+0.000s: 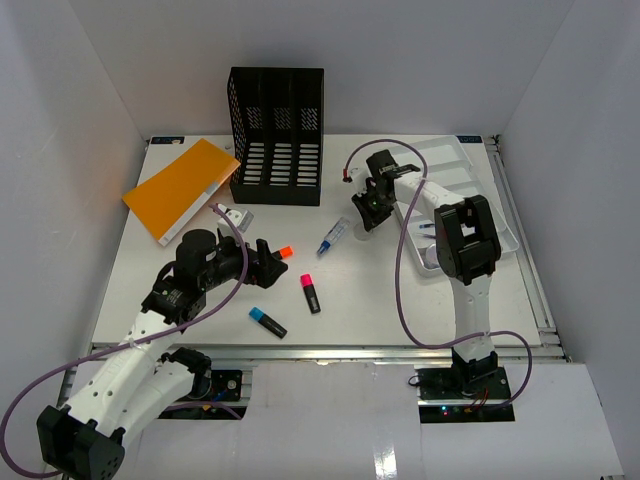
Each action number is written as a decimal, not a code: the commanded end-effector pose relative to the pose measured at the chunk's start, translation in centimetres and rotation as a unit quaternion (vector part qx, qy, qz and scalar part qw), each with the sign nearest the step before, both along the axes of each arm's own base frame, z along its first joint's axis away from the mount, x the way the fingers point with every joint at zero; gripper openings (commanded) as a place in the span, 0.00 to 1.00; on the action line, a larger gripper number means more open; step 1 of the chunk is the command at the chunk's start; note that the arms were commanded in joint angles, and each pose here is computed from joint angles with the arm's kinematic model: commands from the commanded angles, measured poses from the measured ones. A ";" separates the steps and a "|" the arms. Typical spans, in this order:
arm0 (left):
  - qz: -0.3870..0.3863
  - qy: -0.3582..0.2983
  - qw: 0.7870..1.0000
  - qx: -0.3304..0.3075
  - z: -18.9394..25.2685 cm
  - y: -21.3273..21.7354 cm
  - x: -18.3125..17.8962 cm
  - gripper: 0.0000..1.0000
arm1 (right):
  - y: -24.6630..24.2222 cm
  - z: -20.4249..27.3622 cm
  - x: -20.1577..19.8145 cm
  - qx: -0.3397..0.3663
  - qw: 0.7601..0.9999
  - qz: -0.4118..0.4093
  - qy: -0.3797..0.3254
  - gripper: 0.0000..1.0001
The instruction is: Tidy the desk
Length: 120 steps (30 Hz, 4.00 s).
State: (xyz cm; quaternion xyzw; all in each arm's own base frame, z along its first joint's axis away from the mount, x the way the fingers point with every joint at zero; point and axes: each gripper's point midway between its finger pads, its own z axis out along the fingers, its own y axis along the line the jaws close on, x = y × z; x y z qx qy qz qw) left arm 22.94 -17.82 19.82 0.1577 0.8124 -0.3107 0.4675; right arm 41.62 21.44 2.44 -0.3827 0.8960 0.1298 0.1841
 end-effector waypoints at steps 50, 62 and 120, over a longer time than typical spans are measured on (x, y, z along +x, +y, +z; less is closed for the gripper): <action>-0.017 0.002 1.000 -0.002 -0.2 -0.5 0.0 0.98 | -13.9 11.4 8.5 0.060 0.980 -0.128 -0.142 0.41; -0.027 0.012 1.000 -0.003 -0.6 -0.8 -0.2 0.98 | -0.2 16.6 -5.1 0.190 0.926 0.290 -0.149 0.63; -0.005 0.017 1.000 0.016 -1.3 -0.1 0.5 0.98 | 8.6 -0.4 -5.1 -0.029 0.739 0.656 -0.152 0.55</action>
